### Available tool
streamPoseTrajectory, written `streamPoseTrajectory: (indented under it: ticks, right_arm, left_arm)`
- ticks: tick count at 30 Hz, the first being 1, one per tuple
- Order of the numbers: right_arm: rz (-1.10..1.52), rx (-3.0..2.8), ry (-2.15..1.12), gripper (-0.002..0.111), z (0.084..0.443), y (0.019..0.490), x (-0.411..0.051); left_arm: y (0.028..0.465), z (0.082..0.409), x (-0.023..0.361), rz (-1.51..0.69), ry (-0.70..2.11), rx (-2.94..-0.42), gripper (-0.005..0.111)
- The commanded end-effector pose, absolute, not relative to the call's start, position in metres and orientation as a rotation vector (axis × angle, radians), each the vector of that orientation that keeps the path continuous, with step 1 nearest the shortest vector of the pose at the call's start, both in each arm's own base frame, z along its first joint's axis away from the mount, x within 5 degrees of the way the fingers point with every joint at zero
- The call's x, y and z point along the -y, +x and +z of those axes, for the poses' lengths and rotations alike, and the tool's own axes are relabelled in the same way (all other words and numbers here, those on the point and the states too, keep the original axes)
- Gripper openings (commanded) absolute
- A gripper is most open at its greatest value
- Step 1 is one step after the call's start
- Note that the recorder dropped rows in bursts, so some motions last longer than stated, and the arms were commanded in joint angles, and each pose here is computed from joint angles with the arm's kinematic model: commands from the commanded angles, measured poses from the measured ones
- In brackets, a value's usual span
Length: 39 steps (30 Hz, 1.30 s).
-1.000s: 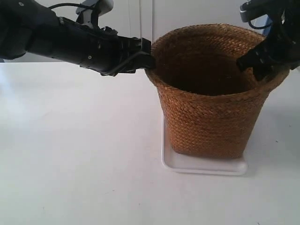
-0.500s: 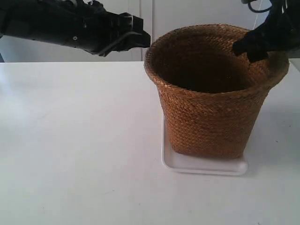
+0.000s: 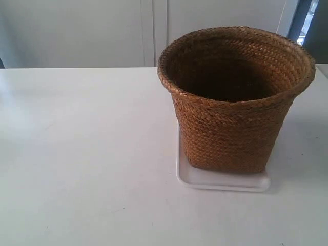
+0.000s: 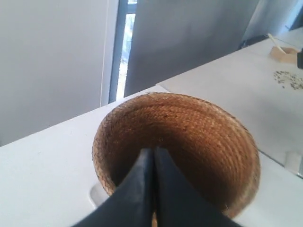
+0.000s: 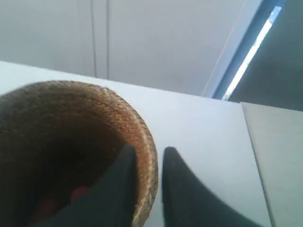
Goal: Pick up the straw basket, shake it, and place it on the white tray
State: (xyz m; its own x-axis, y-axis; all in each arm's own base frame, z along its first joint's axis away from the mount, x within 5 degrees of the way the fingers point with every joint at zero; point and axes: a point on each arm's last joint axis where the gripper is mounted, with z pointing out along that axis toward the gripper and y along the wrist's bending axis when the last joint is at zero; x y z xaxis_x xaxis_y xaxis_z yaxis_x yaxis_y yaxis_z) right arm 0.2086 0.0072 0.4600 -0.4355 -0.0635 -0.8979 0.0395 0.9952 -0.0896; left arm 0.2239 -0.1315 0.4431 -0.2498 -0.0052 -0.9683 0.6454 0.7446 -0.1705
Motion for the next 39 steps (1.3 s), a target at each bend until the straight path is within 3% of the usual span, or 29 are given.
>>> streamPoseTrajectory:
  ticks: [1,8,11,16,27,31,39]
  right_arm:
    - [-0.036,-1.894,-0.033,0.000,0.460,0.148,-0.005]
    - [-0.055,-1.904,-0.047,0.000,0.377,0.077,0.002]
    - [-0.060,-1.936,-0.052,0.000,0.340,0.063,0.004]
    - [-0.030,-2.105,0.000,0.000,0.303,0.040,0.006]
    - [-0.039,-2.174,0.009,0.000,0.297,0.032,0.007]
    - [-0.039,-2.172,0.009,0.000,0.297,0.033,0.007]
    - [-0.039,-2.172,0.009,0.000,0.297,0.033,0.007]
  left_arm:
    - [0.176,0.447,0.117,-0.646,0.661,-1.739,0.000]
    - [0.114,0.397,0.079,-0.489,0.672,-1.765,0.000]
    - [0.104,0.359,0.069,-0.420,0.667,-1.847,0.000]
    - [0.095,0.328,0.067,-0.429,0.739,-1.974,0.000]
    - [0.093,0.326,0.068,-0.435,0.760,-2.001,0.000]
    - [0.083,0.329,0.058,-0.287,0.869,-1.902,0.000]
    - [0.078,0.269,0.027,-0.088,0.457,-1.711,0.000]
